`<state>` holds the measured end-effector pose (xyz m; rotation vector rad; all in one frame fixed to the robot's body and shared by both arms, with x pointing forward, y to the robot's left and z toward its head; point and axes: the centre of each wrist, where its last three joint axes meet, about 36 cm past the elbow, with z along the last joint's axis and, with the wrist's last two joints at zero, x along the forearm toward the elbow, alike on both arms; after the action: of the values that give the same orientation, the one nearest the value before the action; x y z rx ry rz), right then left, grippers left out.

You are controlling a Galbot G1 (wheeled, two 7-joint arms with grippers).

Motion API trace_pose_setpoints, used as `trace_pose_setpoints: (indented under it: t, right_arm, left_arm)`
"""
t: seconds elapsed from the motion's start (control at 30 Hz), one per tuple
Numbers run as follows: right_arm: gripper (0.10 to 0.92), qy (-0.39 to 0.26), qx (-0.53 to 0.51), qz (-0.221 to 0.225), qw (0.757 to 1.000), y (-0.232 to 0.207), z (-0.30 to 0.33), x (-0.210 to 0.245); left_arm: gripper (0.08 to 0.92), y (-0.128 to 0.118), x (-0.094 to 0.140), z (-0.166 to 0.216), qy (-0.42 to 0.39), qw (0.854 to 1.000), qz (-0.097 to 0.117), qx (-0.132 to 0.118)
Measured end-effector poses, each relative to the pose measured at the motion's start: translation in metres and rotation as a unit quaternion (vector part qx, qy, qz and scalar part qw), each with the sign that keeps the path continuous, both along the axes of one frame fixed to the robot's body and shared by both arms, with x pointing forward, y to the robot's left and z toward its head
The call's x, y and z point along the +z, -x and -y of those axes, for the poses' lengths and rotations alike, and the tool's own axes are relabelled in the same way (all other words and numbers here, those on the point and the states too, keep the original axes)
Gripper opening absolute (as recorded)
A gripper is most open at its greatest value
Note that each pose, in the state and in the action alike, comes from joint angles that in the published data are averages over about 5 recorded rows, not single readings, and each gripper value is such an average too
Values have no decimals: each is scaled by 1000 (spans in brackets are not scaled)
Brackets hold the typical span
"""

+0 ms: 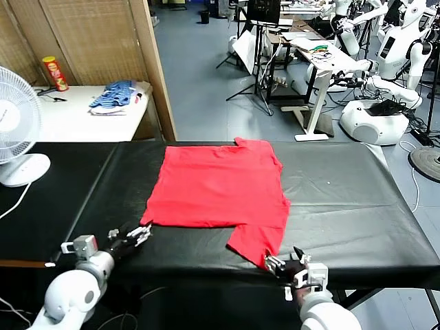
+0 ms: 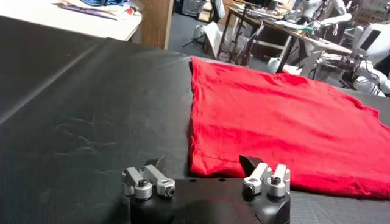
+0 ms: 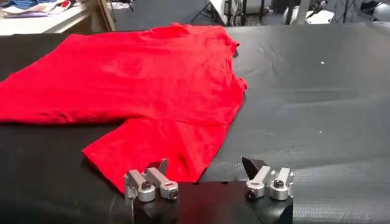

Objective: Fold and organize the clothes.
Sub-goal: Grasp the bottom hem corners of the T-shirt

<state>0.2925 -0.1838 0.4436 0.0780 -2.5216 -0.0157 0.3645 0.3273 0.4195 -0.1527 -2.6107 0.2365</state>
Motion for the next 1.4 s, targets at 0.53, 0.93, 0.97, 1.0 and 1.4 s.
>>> trace_pose_setpoints:
  t: [0.53,0.93,0.97,1.0,1.4]
  right_arm:
    - [129,3,-6,-17,1000,-3,-8,-16]
    - [122,19,-23,-13,999,11,2,-4]
    - [122,21,-24,-11,999,14,4,-1]
    - [122,22,-25,-9,999,17,6,2]
    - [122,30,-17,10,999,43,33,34]
  left_arm:
    - [566,-15,-17,-2,4,1000,-9,16]
    - [126,-1,-8,11,19,1000,-1,-4]
    - [125,1,-6,12,17,1000,0,-4]
    - [125,3,-4,12,14,1000,1,-4]
    - [125,58,35,29,7,1000,23,-12]
